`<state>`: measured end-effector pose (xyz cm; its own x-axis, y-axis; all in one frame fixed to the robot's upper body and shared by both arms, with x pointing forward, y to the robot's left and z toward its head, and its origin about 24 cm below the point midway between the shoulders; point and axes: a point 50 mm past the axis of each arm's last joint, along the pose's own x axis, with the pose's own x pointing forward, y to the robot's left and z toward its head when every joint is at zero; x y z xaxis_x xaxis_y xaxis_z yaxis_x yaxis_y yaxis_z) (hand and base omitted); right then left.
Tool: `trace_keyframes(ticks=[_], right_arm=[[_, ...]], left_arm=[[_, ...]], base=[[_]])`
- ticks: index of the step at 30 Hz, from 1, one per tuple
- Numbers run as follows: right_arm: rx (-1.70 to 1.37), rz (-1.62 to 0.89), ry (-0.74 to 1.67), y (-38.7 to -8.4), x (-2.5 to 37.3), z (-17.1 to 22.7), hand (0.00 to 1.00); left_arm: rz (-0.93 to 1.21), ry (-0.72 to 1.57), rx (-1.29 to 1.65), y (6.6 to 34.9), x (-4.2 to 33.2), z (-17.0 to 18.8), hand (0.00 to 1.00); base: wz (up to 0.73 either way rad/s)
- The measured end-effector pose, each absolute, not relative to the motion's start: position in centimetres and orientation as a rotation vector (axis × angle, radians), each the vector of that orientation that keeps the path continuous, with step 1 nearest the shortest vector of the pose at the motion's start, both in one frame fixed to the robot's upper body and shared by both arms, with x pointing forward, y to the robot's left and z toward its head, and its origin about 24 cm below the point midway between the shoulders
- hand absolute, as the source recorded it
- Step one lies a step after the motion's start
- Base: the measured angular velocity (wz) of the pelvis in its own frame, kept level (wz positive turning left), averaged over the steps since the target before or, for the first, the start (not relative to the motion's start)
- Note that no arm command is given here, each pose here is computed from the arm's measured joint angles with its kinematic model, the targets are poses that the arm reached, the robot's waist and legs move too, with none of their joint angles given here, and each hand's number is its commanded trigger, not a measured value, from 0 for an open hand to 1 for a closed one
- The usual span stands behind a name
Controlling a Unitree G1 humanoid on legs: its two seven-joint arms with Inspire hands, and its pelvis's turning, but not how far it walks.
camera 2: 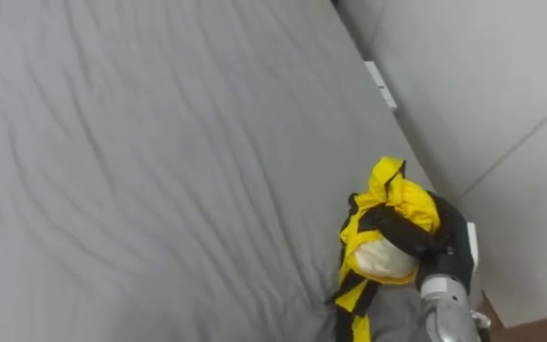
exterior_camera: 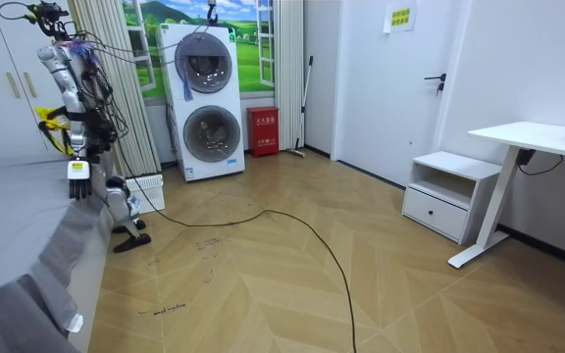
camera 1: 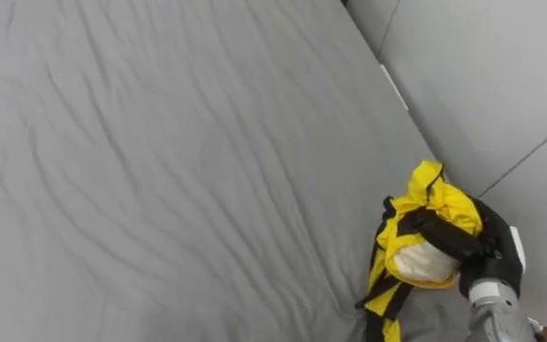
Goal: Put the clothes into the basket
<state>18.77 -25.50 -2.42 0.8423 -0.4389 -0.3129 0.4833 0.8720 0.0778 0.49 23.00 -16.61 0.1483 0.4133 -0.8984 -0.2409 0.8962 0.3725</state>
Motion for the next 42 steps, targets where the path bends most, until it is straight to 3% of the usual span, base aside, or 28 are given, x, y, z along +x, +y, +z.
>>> trace_keyframes(ticks=[10,22,33,42], right_arm=[[0.144,-0.634,0.356,-28.0,16.1,-3.1,1.00],[0.133,-0.715,0.387,-29.0,15.3,-3.4,1.00],[0.108,-0.847,0.604,-30.1,11.1,-7.6,1.00],[0.124,-0.884,0.640,-30.3,12.5,-9.2,1.00]], left_arm=[[0.525,1.530,0.190,23.4,-3.4,-16.5,0.00],[0.515,1.701,0.175,23.1,-5.2,-16.5,0.00],[0.433,1.687,0.160,22.1,-3.8,-16.9,0.00],[0.418,1.590,0.168,22.2,-0.8,-17.1,0.00]], base=[[-0.40],[-0.33],[-0.23],[-0.12]])
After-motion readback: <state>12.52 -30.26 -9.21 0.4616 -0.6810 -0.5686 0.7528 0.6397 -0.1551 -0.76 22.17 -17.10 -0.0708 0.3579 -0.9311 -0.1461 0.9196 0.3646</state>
